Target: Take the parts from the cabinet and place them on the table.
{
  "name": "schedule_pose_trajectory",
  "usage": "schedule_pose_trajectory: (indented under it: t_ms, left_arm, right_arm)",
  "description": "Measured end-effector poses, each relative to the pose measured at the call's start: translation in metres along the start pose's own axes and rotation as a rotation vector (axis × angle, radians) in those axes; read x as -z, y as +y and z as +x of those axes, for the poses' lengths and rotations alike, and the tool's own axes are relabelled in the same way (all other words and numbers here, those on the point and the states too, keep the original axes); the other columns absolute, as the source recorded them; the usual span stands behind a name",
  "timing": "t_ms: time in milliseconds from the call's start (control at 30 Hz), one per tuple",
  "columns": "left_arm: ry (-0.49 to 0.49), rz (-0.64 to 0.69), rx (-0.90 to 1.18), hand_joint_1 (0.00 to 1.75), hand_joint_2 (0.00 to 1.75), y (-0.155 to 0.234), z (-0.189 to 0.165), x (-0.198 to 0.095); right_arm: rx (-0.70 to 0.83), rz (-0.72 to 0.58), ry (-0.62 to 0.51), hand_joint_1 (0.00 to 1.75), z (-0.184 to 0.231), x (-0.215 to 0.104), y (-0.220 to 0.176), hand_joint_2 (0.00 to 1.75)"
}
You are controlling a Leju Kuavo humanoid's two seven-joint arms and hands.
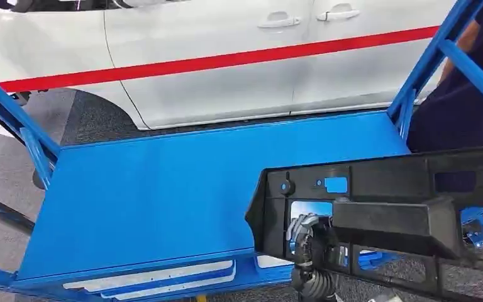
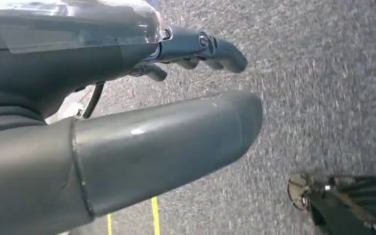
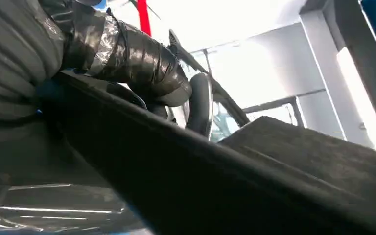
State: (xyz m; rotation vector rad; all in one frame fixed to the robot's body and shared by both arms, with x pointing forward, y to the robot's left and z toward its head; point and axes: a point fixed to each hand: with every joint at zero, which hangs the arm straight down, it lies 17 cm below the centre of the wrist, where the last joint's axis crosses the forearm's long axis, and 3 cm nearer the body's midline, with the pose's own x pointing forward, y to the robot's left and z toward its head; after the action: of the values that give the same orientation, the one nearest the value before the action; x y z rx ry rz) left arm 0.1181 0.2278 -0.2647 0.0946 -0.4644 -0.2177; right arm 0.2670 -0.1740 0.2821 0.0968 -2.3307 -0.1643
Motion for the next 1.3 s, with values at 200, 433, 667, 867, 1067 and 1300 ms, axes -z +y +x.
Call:
schedule_pose_trajectory:
  t_ms: [200,433,667,867,1067,1300]
  left_arm:
    - [-0.004,-0.013,0.019,0.00,0.00,-0.006,0.001,-0.001]
    - [-0.016,-0.019,0.033,0.00,0.00,-0.007,0.008,0.001]
    - [-0.013,-0.029,0.037,0.00,0.00,-0.011,0.007,0.000]
    - [-0.017,-0.038,0.035,0.00,0.00,-0.017,0.009,-0.001]
    - [-0.011,-0.044,0.036,0.00,0.00,-0.018,0.005,-0.002]
    - [-0.007,-0.046,0.036,0.00,0.00,-0.019,0.004,-0.003]
  right_arm:
    - [-0.048,-0.020,-0.015,1.75,0.007,0.000,-0.004,1.75]
    - [-0.065,-0.029,-0.027,1.75,0.015,0.000,-0.006,1.75]
    - [-0.061,-0.037,-0.024,1.75,0.017,-0.001,-0.008,1.75]
    - [-0.059,-0.039,-0.021,1.75,0.016,-0.002,-0.009,1.75]
    - [0.012,-0.027,-0.006,1.75,0.015,-0.003,-0.007,1.75]
    - [0.042,-0.027,0.004,1.75,0.014,-0.004,-0.008,1.75]
